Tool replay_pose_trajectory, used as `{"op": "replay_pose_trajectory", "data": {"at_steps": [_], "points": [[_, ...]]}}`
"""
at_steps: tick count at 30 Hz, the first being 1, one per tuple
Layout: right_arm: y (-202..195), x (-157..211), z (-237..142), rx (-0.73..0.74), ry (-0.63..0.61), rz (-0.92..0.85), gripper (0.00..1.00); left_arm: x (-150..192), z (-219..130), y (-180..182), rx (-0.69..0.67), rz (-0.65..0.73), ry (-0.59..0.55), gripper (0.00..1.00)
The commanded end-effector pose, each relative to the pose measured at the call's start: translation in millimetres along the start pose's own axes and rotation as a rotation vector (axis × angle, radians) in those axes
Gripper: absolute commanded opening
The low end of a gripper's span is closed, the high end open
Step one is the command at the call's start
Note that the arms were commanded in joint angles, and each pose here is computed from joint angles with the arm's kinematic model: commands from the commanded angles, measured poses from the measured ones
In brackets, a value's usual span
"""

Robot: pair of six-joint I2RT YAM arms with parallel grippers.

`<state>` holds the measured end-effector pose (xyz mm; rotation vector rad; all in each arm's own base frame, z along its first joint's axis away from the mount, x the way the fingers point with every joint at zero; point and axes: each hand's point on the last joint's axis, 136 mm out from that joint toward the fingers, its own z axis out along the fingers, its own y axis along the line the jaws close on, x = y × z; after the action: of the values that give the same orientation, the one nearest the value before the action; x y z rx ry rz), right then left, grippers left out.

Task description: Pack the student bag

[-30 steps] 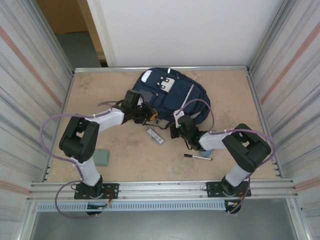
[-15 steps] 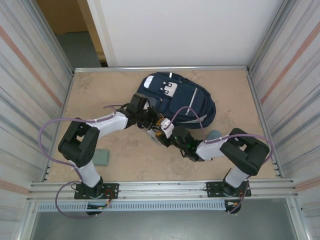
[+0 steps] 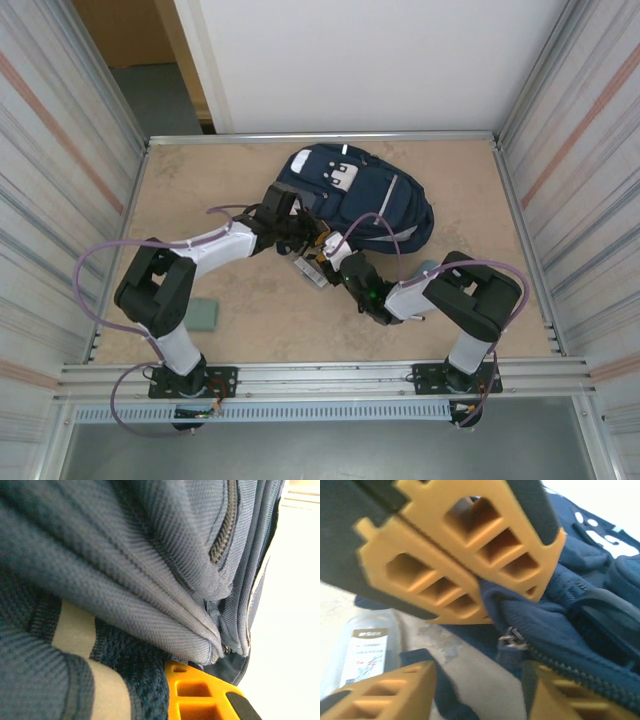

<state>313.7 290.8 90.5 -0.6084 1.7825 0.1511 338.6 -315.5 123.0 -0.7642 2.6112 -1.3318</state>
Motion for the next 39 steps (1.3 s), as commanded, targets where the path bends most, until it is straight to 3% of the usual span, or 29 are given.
{"op": "replay_pose_trajectory", "data": {"at_steps": [1,5,11,20,24,26,28,32,39], "points": [[-21,-20,11,0.113,-0.057,0.052,0.38,24,-21,-23,0.046,0.073,0.041,0.00],[-10,-28,11,0.049,-0.063,0.113,0.27,23,-21,-21,0.027,0.090,0.023,0.00],[1,-23,5,0.002,-0.047,0.134,0.01,18,-17,-26,0.030,0.103,0.022,0.00],[-2,-5,-16,-0.032,0.009,0.151,0.00,8,-18,-10,0.021,0.076,0.012,0.01],[11,-4,-18,-0.112,-0.010,0.127,0.21,9,-20,-9,0.024,0.068,0.011,0.01],[16,-5,-21,-0.145,-0.021,0.132,0.40,9,-21,-13,0.042,0.061,0.012,0.01],[14,-4,-19,-0.129,-0.018,0.120,0.51,10,-23,-17,0.054,0.059,0.005,0.01],[4,-6,-9,-0.067,-0.028,0.082,0.54,18,-24,-21,0.070,0.057,-0.049,0.00],[-20,-17,7,0.034,-0.059,0.137,0.58,31,-15,-21,0.073,0.068,-0.019,0.01]]}}
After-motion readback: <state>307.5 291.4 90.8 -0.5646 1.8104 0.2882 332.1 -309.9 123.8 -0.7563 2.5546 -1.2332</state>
